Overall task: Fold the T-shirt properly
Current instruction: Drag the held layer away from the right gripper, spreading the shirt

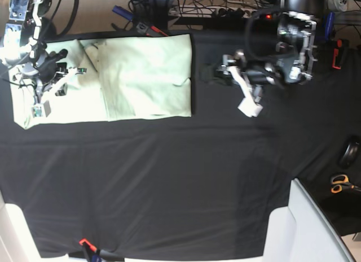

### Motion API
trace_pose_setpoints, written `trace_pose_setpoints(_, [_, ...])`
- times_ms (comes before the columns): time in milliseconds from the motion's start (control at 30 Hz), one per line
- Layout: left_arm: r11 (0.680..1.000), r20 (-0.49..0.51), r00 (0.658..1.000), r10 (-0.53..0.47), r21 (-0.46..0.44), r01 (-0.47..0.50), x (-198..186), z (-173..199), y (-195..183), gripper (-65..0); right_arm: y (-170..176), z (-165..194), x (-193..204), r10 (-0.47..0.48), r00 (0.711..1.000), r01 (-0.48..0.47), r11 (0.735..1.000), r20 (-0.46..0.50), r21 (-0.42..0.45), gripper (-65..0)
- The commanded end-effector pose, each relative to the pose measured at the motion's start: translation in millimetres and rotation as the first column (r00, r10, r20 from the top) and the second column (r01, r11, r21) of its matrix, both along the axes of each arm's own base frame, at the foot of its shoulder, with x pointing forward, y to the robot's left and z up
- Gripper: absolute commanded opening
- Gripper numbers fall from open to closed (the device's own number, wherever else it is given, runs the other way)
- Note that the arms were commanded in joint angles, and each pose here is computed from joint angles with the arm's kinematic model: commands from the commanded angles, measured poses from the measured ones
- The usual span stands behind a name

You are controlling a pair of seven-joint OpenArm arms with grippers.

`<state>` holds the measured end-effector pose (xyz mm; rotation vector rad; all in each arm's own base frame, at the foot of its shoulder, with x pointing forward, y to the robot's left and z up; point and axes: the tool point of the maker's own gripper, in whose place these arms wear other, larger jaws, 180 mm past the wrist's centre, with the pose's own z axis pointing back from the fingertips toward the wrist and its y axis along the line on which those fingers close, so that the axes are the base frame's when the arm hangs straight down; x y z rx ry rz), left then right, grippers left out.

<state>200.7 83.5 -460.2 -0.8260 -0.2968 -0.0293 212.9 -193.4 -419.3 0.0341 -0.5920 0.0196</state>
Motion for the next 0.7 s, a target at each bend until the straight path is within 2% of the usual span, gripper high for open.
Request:
trace_pose_setpoints(0, [1.000, 0.005, 1.000, 0.006, -0.008, -0.006, 5.0, -0.4, 1.0, -27.0, -7.8, 9.2, 7.8, 0.011, 0.999, -0.010, 1.000, 0.035, -0.024, -64.9])
trace_pose_setpoints(67, [1.000, -0.048, 0.999, -0.011, -0.018, 0.010, -1.2, -14.6, -10.9, -27.0, -11.6, 8.3, 7.2, 0.014, 0.999, -0.013, 0.999, 0.030, -0.032, -64.9])
trace_pose_setpoints(200, [0.998, -0.091, 0.994, -0.056, -0.047, 0.052, -4.3, -24.1, -33.3, -27.0, -19.0, 1.6, 4.3, 0.013, 1.000, -0.012, 0.999, 0.008, -0.042, -64.9])
trace_pose_setpoints(433, [0.994, -0.071, 0.995, -0.071, -0.094, 0.064, 6.5, -16.1, -60.6, -27.0, -18.5, -0.3, 3.4, 0.009, 1.000, -0.009, 0.999, 0.005, -0.037, -64.9])
trace_pose_setpoints(567, [0.985, -0.062, 0.988, -0.143, -0.109, 0.136, 1.8, -13.1, -83.4, -27.2, -18.5, -0.3, 3.4, 0.009, 1.000, -0.009, 0.999, 0.005, -0.037, -64.9])
trace_pose_setpoints(667, [0.984, -0.079, 0.986, -0.146, -0.118, 0.136, -0.3, -16.6, -88.6, -27.7, -19.1, -1.2, 1.3, 0.005, 1.000, -0.005, 0.999, 0.001, -0.037, -64.9])
